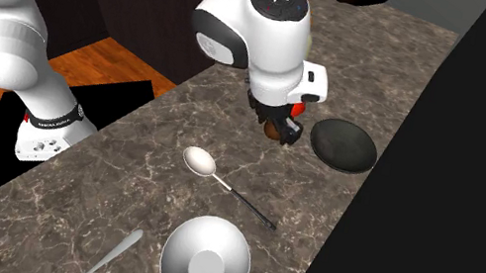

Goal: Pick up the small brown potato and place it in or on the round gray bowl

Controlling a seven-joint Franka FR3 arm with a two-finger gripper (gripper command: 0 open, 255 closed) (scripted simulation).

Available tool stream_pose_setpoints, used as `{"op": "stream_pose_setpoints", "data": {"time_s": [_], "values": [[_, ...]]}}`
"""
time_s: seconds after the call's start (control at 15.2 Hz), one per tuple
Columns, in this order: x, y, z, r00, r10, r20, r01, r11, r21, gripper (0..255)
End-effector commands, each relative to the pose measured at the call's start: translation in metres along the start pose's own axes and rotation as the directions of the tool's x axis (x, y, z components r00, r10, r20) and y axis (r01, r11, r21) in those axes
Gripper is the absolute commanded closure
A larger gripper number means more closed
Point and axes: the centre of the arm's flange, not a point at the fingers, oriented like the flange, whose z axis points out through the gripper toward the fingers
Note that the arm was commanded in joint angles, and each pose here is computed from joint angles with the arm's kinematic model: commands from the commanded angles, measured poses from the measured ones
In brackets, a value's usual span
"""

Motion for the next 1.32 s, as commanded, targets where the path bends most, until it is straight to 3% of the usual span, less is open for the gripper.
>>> {"op": "stream_pose_setpoints", "data": {"time_s": [0.0,0.33,1.25], "values": [[0.003,0.000,-0.011,1.000,0.000,0.000,0.000,1.000,0.000,255],[0.008,-0.001,-0.031,1.000,0.000,0.000,0.000,1.000,0.000,255],[0.162,0.104,0.010,1.000,0.000,0.000,0.000,1.000,0.000,255]]}}
